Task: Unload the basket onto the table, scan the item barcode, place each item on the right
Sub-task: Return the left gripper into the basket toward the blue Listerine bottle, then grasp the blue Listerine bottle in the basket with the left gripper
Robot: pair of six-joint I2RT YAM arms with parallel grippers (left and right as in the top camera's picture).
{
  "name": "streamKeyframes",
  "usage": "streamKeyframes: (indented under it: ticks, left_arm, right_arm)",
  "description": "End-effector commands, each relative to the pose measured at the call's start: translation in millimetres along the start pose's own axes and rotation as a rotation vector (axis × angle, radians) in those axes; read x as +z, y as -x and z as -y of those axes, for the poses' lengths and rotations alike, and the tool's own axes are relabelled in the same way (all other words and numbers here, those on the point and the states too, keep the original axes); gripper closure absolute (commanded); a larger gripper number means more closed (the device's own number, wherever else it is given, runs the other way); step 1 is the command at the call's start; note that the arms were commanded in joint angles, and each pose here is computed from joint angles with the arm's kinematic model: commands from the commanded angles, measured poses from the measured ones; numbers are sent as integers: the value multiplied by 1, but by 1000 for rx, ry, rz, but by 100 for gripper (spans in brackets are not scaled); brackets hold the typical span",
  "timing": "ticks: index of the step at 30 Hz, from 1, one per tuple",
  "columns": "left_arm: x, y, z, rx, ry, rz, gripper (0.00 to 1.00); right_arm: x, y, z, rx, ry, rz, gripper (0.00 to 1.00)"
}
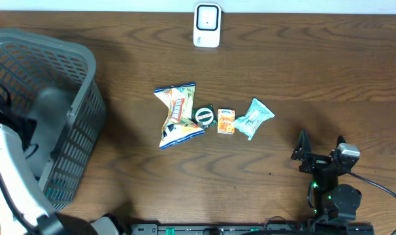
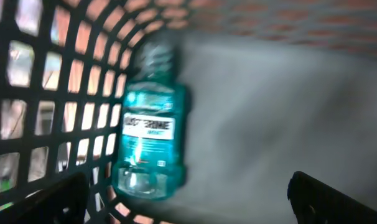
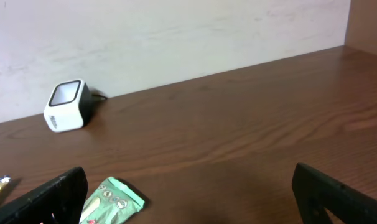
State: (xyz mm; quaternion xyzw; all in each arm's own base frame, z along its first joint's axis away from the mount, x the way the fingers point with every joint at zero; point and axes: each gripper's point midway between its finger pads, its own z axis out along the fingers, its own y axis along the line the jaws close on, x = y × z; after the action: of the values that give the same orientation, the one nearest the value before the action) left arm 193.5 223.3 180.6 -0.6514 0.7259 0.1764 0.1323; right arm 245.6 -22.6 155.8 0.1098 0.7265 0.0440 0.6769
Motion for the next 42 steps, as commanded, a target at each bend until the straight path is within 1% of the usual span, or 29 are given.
streamKeyframes:
  ticks: [1, 5, 8, 18, 26, 33, 38, 39, 42]
  left_arm:
    - [39, -12, -21, -92, 101, -67, 2]
    - [69, -18, -33, -111, 140, -96, 2]
    - [81, -22, -38, -108, 148, -101, 2]
    - [105, -29, -47, -110, 155, -102, 2]
    - [129, -56, -55, -90, 173, -133, 2]
    - [145, -70, -58, -87, 178, -145, 2]
    - [161, -92, -48, -83, 137, -231, 2]
    - [168, -102, -41, -82, 111, -281, 2]
    - [176, -116, -26, -32, 38, -357, 2]
  right_arm:
    - [0, -1, 0, 10, -1, -2, 1]
    - [0, -1, 0, 10, -1, -2, 1]
    - [0, -1, 0, 10, -1, -2, 1]
    - [0, -1, 0, 10, -1, -2, 1]
    - [0, -1, 0, 10, -1, -2, 1]
    - [0, -1, 0, 10, -2, -2, 1]
    - [0, -1, 0, 10, -1, -2, 1]
    - [0, -1, 0, 10, -1, -2, 1]
    - [0, -1, 0, 10, -1, -2, 1]
